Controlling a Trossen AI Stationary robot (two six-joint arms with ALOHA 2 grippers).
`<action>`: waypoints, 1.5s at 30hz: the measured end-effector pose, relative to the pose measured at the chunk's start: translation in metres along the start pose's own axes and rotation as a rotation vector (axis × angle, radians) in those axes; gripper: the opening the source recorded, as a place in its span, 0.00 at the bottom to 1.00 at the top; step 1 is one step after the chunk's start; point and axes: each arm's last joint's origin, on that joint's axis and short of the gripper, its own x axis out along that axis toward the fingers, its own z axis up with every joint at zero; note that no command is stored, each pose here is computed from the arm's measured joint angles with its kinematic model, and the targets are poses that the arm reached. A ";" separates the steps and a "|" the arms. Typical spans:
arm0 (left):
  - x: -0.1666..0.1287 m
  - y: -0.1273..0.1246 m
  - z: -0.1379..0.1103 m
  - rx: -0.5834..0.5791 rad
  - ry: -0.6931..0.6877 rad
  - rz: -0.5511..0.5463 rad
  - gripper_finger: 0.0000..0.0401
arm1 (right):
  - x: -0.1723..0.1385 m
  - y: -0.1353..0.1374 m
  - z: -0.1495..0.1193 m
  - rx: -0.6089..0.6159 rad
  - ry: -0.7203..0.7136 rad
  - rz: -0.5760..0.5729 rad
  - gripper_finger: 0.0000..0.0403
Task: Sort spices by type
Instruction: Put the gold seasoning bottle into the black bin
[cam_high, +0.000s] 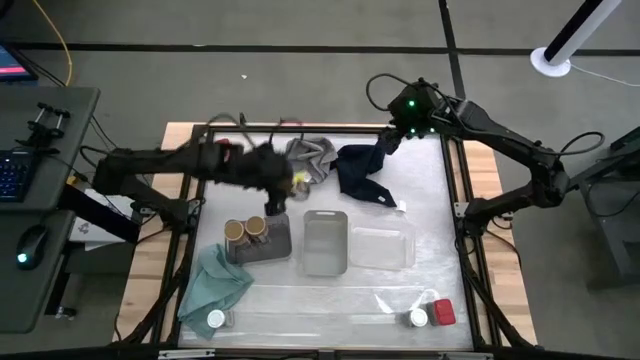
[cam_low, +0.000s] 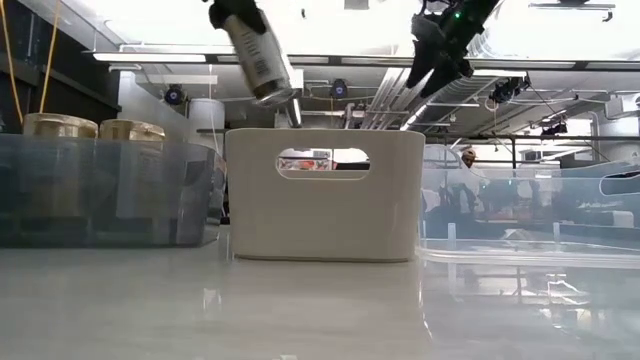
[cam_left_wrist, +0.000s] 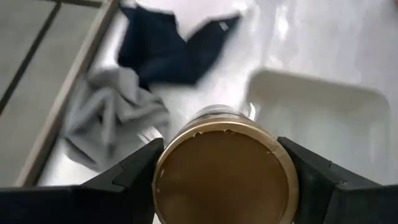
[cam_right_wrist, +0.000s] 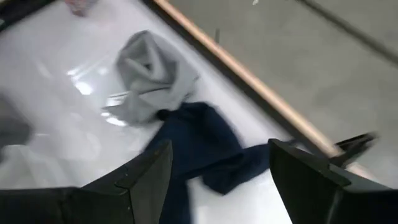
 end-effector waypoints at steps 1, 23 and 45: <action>0.001 -0.007 -0.008 0.007 0.006 -0.007 0.60 | 0.000 0.004 -0.001 0.024 0.009 0.016 0.64; 0.026 -0.067 -0.090 0.016 0.108 0.032 0.60 | -0.016 0.090 -0.029 0.195 0.035 0.109 0.64; 0.045 -0.053 -0.101 -0.067 0.201 0.033 0.74 | -0.017 0.092 -0.033 0.087 0.053 0.090 0.64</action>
